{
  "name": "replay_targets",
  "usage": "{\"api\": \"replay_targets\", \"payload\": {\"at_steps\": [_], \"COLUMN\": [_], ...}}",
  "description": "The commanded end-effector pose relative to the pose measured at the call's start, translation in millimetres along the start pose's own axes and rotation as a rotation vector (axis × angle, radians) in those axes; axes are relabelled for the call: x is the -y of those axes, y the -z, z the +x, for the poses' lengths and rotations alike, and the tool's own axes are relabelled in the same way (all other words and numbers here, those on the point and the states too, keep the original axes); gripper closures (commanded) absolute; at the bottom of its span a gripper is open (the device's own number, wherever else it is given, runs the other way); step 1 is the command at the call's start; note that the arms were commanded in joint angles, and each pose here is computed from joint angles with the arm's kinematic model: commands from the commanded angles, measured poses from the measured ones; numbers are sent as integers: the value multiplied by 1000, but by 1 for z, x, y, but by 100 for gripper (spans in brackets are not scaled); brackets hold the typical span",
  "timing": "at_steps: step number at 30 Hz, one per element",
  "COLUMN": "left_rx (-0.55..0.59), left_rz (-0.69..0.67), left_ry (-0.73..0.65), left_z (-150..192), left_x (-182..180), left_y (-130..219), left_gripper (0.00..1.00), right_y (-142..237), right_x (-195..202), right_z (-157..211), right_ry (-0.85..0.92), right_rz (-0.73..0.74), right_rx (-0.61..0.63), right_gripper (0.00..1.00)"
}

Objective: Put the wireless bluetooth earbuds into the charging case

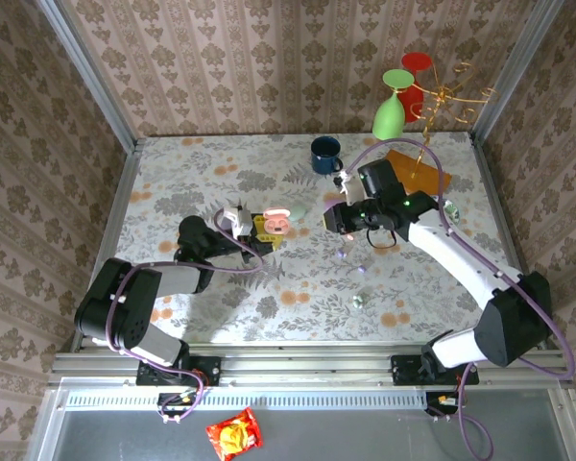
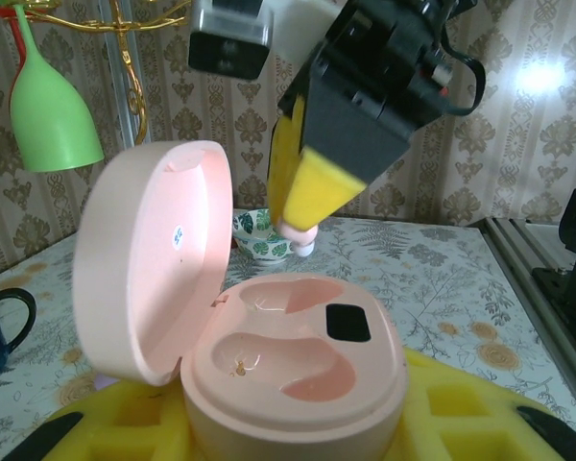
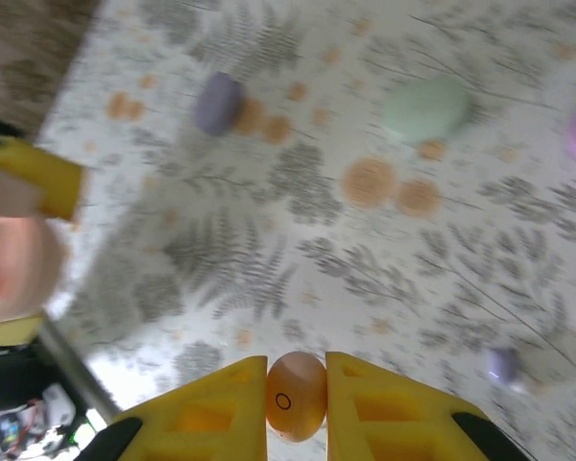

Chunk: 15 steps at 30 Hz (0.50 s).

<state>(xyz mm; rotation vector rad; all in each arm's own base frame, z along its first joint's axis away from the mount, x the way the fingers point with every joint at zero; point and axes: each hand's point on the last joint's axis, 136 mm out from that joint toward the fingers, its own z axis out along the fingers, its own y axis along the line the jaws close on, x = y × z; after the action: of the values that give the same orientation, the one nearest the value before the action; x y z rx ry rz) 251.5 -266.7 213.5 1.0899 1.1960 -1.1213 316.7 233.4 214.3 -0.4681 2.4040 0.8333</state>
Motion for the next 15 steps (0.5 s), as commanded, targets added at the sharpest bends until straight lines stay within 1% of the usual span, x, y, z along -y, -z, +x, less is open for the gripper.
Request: {"api": "replay_targets", "payload": {"at_steps": [1, 3, 6, 8, 15], "left_rx": [16, 18, 21, 22, 25], "left_rz": [6, 25, 46, 54, 107], "left_ry": [-63, -68, -77, -85, -87], "left_z": [-6, -7, -9, -10, -13], "left_x": [1, 5, 9, 11, 20], "left_y": [2, 1, 0, 0, -4], "left_gripper": [66, 66, 66, 66, 66], "right_y": [19, 26, 30, 29, 20], "right_x": [-53, -74, -94, -104, -118], "right_z": [-5, -7, -7, -6, -15], "right_ry": [92, 142, 203, 244, 298], "right_rz": [-217, -295, -353, -368, -374], "right_rx": [54, 71, 75, 70, 62], "right_gripper": [81, 81, 81, 81, 80]}}
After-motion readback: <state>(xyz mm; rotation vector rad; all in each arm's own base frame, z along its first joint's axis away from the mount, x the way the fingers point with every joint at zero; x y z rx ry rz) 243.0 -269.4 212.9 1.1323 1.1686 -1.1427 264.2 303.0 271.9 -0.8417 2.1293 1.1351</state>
